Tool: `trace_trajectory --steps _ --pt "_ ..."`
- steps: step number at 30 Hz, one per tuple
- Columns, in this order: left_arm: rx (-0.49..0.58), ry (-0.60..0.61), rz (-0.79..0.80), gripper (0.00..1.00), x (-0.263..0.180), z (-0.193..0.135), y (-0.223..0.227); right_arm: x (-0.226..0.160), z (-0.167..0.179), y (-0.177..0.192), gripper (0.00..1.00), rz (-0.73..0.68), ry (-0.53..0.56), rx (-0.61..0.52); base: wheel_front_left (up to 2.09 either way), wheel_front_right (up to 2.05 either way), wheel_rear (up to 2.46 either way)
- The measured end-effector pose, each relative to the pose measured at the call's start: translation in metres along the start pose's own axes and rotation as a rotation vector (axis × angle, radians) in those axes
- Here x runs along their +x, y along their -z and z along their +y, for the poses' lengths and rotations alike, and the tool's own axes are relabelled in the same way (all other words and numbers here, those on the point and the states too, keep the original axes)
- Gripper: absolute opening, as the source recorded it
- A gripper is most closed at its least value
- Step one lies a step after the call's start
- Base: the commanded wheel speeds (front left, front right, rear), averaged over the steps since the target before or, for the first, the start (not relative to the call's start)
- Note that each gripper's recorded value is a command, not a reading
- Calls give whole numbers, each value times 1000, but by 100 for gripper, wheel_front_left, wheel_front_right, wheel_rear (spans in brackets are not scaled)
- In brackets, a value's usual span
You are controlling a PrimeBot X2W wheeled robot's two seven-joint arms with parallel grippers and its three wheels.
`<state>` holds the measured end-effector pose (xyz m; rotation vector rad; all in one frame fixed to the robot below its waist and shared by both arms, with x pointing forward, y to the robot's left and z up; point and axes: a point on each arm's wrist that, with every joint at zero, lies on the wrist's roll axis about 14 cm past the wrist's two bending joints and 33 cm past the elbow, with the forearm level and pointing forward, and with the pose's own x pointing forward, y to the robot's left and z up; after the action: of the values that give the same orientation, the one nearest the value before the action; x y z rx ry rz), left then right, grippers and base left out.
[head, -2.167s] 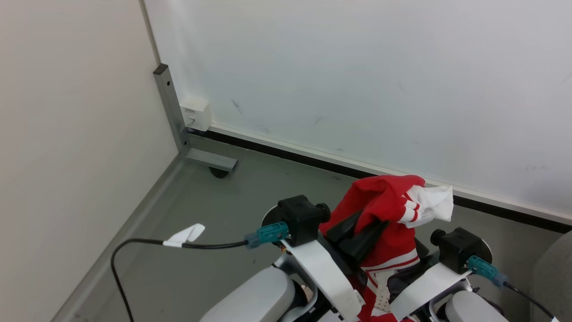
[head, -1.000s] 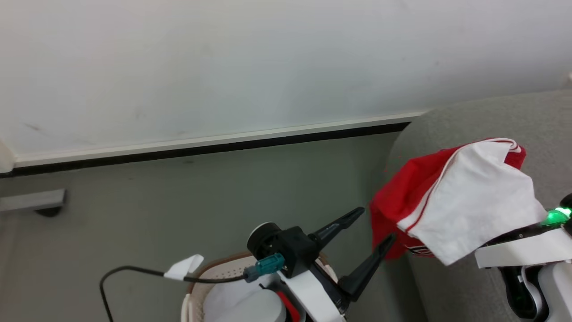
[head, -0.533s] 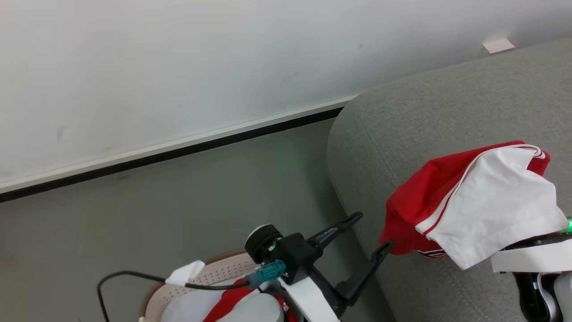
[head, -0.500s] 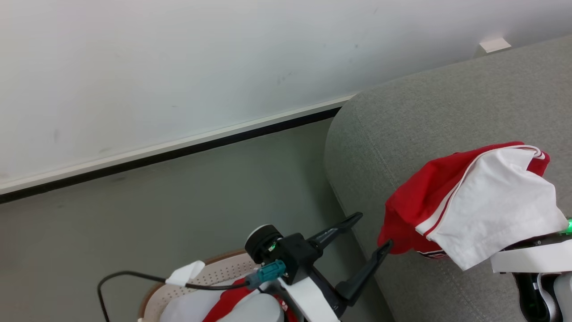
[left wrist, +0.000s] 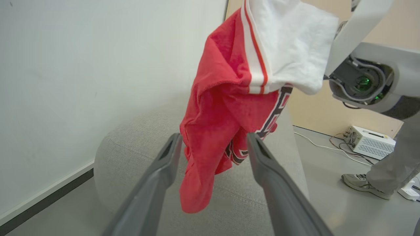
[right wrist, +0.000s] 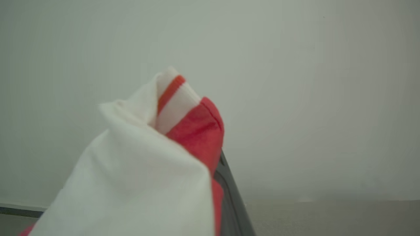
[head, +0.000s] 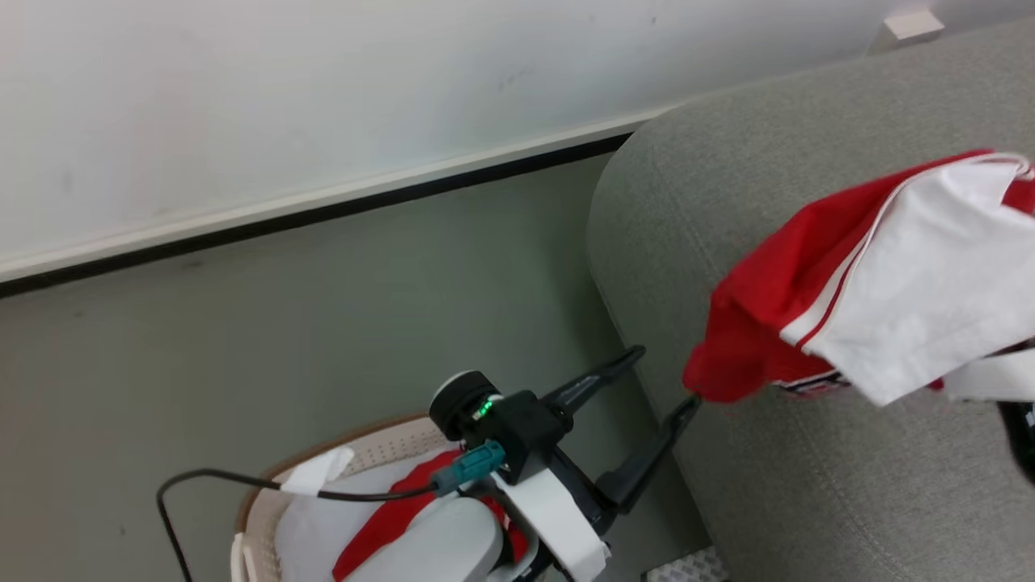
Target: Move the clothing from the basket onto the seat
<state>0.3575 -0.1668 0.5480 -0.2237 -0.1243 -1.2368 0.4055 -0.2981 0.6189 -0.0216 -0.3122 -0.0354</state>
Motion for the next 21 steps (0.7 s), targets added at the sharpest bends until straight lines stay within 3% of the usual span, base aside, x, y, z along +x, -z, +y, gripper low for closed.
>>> trace_trajectory --steps 7,12,15,21 --pt "-21 -93 7 100 -7 52 19 61 -29 -6 0 -26 -2 -159 0 0 0" --pt "-52 -141 20 100 -12 83 41 102 -65 2 0 -20 63 -192 0 0 0" --pt "-83 -177 30 100 -16 100 57 118 -94 22 0 46 108 -260 0 0 0" --pt "-127 -255 48 100 -29 129 83 135 -133 81 0 197 210 -276 0 0 0"
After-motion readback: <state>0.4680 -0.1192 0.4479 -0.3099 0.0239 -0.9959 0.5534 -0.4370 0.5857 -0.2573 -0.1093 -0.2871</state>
